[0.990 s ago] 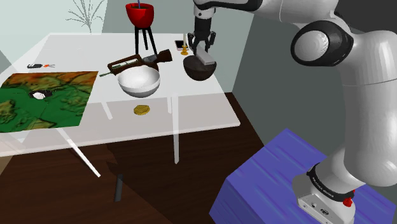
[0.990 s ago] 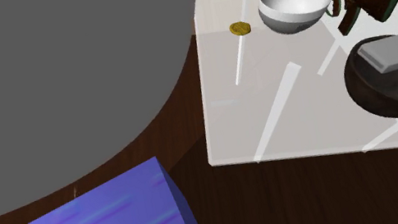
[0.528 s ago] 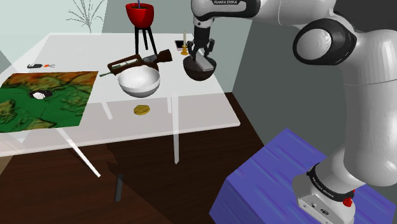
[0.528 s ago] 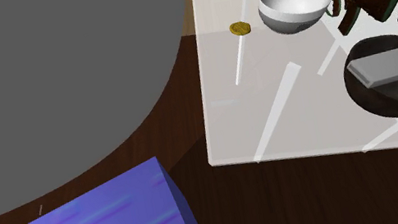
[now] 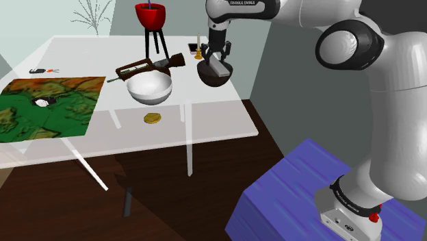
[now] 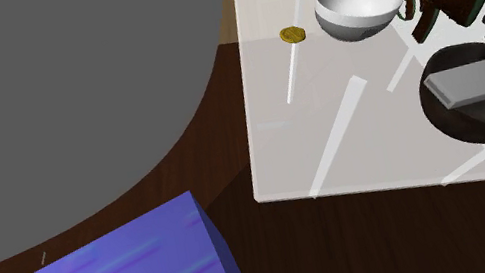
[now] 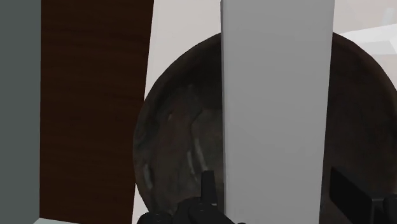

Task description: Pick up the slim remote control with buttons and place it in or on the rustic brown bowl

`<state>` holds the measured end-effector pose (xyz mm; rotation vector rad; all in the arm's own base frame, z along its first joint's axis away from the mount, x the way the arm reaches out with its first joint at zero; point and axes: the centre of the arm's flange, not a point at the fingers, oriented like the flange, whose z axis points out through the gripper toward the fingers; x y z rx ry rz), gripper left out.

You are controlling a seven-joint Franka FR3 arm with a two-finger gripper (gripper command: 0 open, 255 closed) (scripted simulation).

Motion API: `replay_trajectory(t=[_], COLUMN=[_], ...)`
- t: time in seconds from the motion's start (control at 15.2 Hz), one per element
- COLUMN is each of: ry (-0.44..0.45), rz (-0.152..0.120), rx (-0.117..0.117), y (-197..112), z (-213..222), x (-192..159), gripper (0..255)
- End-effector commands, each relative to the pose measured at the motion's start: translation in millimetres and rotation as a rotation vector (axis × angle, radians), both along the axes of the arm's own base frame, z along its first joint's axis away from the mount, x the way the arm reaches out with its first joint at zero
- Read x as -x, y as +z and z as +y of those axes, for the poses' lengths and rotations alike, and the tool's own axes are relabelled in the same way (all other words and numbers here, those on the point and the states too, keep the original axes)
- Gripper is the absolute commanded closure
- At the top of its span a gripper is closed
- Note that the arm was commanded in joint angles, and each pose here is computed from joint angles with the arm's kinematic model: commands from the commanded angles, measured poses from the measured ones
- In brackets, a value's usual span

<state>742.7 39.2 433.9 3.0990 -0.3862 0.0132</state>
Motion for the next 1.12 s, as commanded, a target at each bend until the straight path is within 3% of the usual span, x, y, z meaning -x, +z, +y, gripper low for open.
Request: replay_trajectory(t=[0.0, 0.26, 0.53, 1.06], ry=[0.000, 0.000, 0.000, 0.000], rz=[0.002, 0.002, 0.002, 0.002], rx=[0.000, 0.000, 0.000, 0.000], y=[-1, -1, 49, 49], z=[0, 0, 1, 1], x=[0, 0, 0, 0], gripper=[0, 0, 0, 0])
